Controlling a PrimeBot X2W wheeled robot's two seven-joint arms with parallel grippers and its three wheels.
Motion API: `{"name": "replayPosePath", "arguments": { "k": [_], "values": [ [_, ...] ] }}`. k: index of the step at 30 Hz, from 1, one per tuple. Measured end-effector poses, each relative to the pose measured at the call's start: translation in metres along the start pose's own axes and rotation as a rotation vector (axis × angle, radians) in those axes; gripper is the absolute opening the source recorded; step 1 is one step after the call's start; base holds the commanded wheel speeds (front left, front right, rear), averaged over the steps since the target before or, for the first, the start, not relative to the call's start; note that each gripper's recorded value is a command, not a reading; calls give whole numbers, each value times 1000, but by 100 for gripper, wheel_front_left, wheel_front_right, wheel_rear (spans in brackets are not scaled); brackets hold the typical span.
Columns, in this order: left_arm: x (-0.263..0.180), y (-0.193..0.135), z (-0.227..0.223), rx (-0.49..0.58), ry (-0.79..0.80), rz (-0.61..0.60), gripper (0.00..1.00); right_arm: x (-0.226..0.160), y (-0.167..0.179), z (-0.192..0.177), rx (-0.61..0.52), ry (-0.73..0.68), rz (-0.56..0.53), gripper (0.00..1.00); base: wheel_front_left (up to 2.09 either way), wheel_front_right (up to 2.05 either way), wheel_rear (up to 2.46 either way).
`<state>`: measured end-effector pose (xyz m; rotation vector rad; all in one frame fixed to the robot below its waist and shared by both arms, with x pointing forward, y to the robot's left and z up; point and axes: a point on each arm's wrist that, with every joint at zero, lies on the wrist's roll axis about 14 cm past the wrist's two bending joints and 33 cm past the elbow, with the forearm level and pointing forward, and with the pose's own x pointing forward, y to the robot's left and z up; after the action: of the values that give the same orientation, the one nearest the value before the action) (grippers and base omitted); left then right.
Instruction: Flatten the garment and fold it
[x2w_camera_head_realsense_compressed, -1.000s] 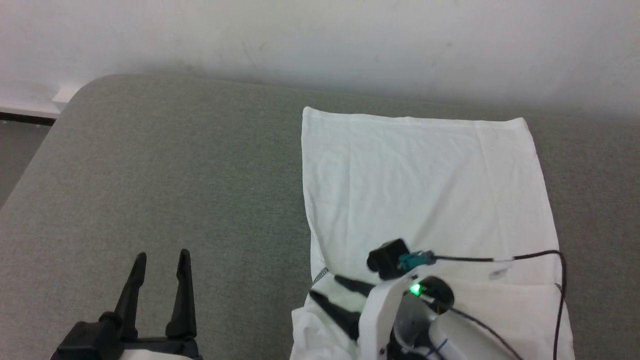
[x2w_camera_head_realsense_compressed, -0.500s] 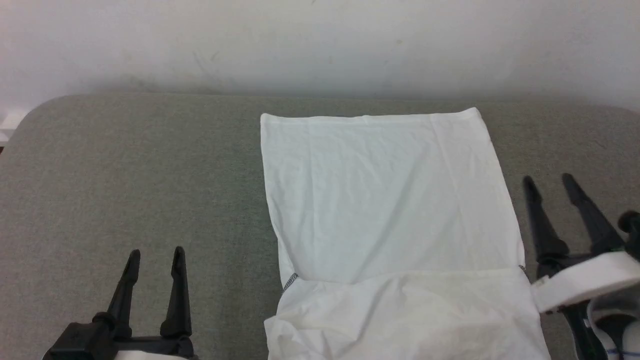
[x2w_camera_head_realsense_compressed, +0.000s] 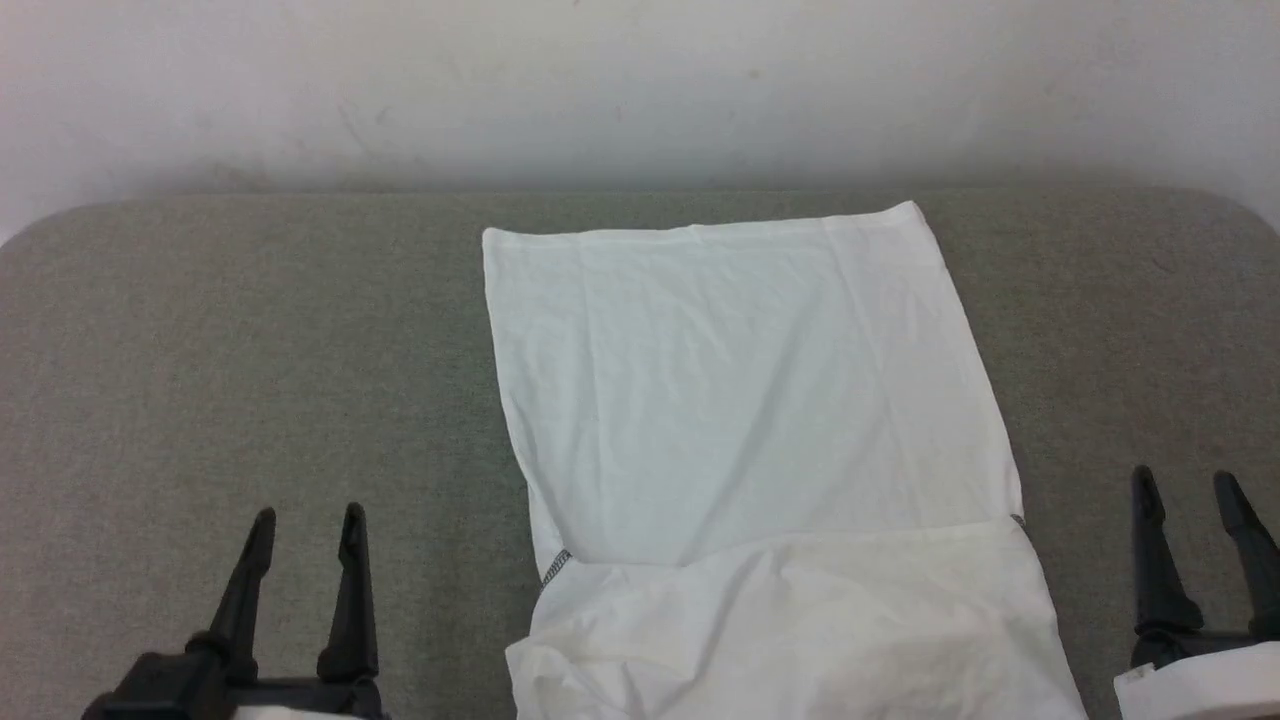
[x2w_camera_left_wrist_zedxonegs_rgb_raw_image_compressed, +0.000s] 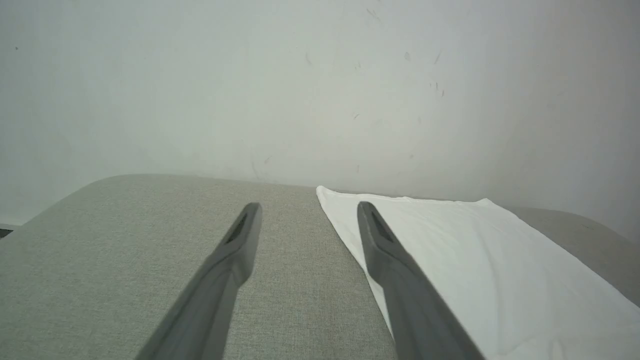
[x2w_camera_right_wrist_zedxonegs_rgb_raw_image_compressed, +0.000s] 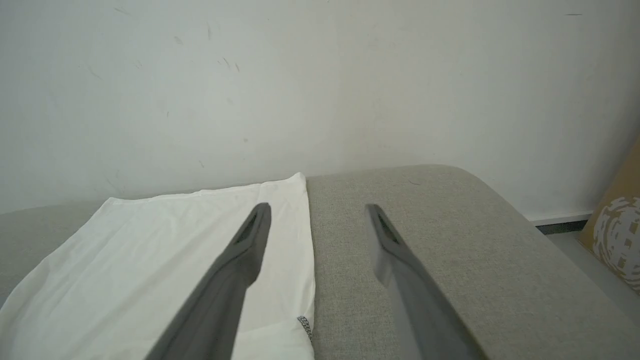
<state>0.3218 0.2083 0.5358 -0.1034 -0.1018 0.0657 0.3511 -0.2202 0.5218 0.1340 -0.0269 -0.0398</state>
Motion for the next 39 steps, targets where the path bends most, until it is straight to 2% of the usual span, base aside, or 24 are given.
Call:
{"name": "replayPosePath", "arguments": {
  "k": [5,11,14,16,21,25,32,39],
  "values": [
    [41,-5,28,67,-65,-84,100,16,8,8,-1,-36,20,100,0,0,0],
    [117,-26,54,201,-48,-264,100,44,19,7,-4,-50,52,100,0,0,0],
    [159,-34,62,240,-20,-316,100,57,23,-3,-1,-32,60,100,0,0,0],
    [186,-38,62,219,12,-330,100,66,24,-11,-1,-22,64,100,0,0,0],
    [241,-38,31,228,169,-346,100,89,40,-35,1,16,108,100,0,0,0],
    [265,-36,-20,231,348,-355,100,103,45,-53,9,38,124,100,0,0,0],
    [275,-36,-106,251,618,-377,100,106,32,-91,3,127,89,100,0,0,0],
    [274,-39,-162,246,763,-396,100,100,12,-109,-16,173,35,100,0,0,0]
  ]
}}
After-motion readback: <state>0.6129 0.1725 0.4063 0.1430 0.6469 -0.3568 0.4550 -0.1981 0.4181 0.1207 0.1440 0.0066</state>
